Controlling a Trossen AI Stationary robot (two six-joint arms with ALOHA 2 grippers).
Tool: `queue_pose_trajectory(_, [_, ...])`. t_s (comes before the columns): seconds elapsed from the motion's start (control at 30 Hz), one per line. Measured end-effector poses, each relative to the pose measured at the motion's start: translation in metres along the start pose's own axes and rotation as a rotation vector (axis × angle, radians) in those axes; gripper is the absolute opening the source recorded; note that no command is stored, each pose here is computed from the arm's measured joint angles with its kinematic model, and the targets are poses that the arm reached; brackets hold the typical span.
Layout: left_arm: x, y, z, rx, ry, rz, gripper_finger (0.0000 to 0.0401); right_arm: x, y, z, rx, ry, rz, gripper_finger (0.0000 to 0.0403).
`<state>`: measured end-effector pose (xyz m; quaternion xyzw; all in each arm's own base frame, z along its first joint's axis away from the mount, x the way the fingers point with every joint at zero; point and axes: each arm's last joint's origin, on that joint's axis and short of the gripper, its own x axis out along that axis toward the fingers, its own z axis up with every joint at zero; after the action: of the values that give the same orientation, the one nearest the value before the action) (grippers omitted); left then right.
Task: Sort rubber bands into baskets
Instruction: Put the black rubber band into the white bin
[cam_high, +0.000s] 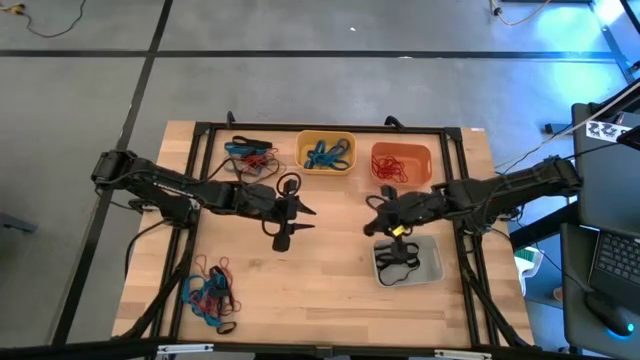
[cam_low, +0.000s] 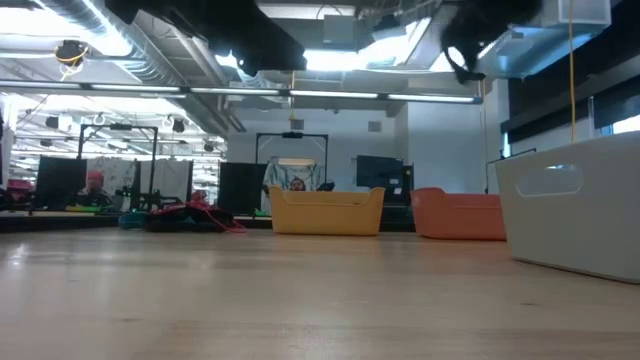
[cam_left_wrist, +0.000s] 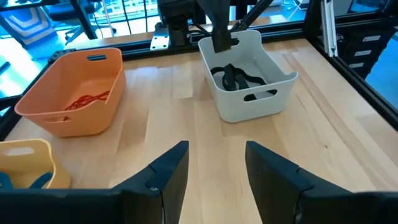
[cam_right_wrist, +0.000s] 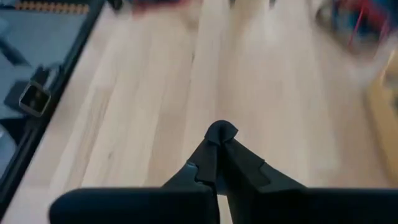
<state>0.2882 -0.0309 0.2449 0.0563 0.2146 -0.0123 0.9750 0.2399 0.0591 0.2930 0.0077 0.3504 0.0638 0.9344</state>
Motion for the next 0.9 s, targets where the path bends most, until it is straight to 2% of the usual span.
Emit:
queue_pose_trajectory(0.23, [0.0,0.0,0.0,0.0,0.0,0.0,0.0157,0.007,0.008,-0.029,0.166,0.306,-0.043,0.0019])
queue_pose_trajectory(0.4, [0.0,0.0,0.0,0.001,0.002,0.001,0.0157,0.014,0.007,-0.043,0.263,0.466,-0.094,0.0019])
queue_pose_trajectory(0.6, [0.0,0.0,-0.001,0.002,0.011,0.001,0.0157,0.027,0.009,-0.052,0.372,0.598,-0.095,0.0019])
queue_pose_trajectory(0.77, [0.0,0.0,-0.001,0.002,0.012,0.002,0.0157,0.038,0.009,-0.056,0.396,0.642,-0.126,0.0019])
queue_pose_trajectory(0.9, [0.0,0.0,-0.002,0.002,0.015,0.002,0.0157,0.045,0.009,-0.058,0.412,0.666,-0.14,0.0047])
